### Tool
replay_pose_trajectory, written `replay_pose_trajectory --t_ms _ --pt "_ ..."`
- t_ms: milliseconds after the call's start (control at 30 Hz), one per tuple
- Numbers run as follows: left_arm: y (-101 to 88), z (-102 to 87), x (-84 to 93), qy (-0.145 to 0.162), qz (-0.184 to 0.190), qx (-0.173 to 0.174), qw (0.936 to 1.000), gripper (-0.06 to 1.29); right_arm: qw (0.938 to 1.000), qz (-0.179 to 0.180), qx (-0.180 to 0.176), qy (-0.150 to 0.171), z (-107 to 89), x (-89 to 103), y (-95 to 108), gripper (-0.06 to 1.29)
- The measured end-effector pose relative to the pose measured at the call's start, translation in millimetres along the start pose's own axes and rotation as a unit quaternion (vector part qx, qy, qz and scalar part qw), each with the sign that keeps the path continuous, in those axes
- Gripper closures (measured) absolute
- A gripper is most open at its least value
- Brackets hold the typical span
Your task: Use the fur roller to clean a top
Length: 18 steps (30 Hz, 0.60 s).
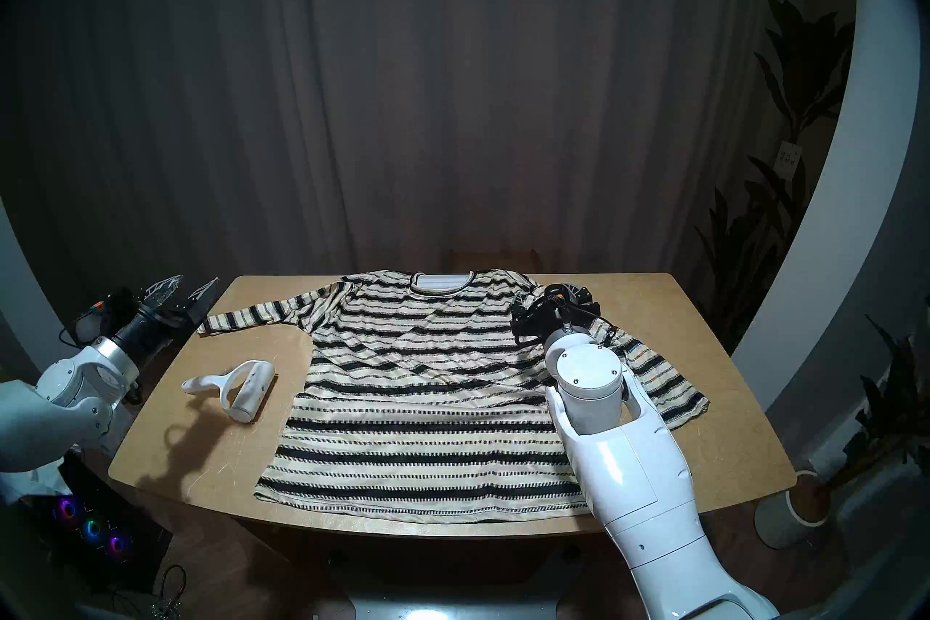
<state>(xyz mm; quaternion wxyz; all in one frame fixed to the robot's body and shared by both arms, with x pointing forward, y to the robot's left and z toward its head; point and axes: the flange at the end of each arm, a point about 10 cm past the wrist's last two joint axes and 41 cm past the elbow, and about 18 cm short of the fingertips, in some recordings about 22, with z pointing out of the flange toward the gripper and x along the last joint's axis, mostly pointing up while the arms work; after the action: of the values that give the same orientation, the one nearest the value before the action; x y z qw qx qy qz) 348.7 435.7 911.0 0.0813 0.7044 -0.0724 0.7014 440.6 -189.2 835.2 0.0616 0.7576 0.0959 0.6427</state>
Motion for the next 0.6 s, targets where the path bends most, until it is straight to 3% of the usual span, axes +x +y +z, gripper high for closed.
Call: replay_pose_trajectory --t_ms 600 --pt "-3.6 6.7 1.2 -0.037 0.043 0.025 0.9981 0.05 0.9999 0.001 -0.005 0.013 19.3 6.4 -6.9 0.03"
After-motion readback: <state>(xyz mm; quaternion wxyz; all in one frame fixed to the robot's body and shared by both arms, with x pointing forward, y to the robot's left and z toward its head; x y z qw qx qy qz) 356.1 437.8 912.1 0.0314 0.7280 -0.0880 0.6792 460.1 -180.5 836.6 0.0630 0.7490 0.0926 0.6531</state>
